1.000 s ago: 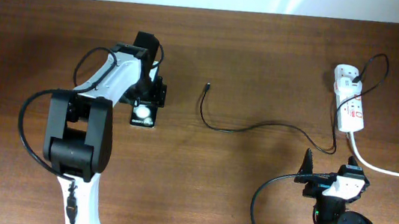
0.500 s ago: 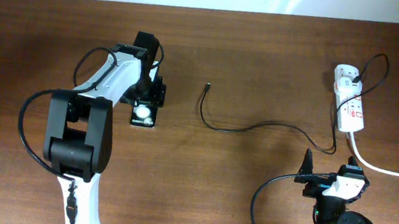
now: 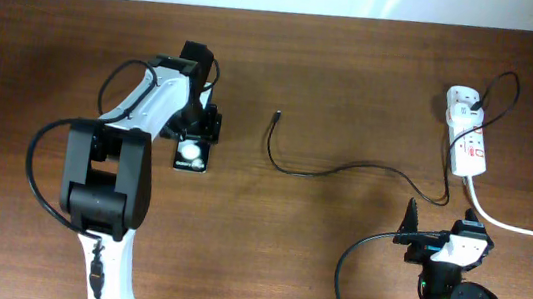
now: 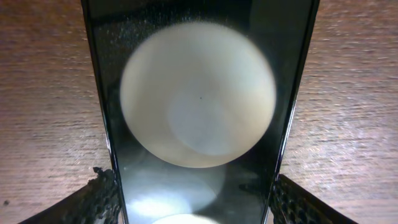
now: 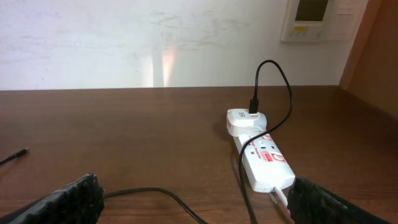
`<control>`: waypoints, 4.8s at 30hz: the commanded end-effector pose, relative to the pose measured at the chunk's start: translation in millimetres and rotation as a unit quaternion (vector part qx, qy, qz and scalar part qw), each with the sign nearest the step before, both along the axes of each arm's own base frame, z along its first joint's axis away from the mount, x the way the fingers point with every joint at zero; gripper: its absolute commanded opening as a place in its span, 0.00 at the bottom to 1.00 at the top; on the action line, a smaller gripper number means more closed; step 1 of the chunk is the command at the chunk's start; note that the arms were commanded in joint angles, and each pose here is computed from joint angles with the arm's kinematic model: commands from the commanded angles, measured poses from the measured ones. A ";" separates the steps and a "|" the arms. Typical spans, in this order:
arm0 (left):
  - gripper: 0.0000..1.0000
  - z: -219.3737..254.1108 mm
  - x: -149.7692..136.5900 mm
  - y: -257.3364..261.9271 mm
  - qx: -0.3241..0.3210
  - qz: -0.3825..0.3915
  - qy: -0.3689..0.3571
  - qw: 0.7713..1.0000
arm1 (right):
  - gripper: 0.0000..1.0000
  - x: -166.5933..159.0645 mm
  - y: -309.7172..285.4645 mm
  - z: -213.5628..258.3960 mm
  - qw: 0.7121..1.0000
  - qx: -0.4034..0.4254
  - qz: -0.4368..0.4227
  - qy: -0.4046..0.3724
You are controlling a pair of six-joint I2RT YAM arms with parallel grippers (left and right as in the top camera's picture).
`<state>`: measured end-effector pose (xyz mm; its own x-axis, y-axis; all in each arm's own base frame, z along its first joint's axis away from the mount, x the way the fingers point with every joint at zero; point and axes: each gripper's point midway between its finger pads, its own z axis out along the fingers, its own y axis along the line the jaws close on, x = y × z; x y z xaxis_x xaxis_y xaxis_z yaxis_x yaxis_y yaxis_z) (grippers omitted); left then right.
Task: Plug charger to phone and switch on socket
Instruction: 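Lift the phone with the left gripper and tilt it upright, then hold the phone raised in the left gripper, bottom edge facing right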
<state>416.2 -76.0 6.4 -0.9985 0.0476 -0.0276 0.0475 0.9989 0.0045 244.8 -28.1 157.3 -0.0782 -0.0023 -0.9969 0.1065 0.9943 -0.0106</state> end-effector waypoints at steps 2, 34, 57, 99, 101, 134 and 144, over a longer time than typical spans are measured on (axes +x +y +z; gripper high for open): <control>0.74 10.3 10.4 -4.9 -0.005 0.002 -0.013 1.000 | 0.99 -0.2 0.3 -1.9 1.000 -0.003 0.000 0.002; 0.74 59.7 30.2 -43.3 -0.110 -0.006 -0.034 0.993 | 0.99 -0.2 0.3 -1.9 1.000 -0.003 0.000 0.002; 0.69 88.5 9.9 -105.8 -0.309 -0.013 0.019 0.951 | 0.99 -0.2 0.4 -1.9 1.000 -0.003 0.000 0.002; 0.04 126.6 -1.6 -142.0 -0.432 0.204 0.163 0.864 | 0.99 -0.2 0.3 -1.9 1.000 -0.003 0.000 0.002; 0.00 129.5 -2.4 -144.0 -0.440 0.202 0.167 0.859 | 0.99 -0.2 0.4 -1.9 1.000 -0.003 0.000 0.002; 0.00 146.0 -16.0 -147.9 -0.464 0.252 0.240 0.815 | 0.99 -0.2 0.3 -1.9 1.000 -0.003 0.000 0.002; 0.00 146.0 -14.3 -139.9 -0.455 0.292 0.258 0.800 | 0.99 -0.2 0.4 -1.9 1.000 -0.003 0.000 0.002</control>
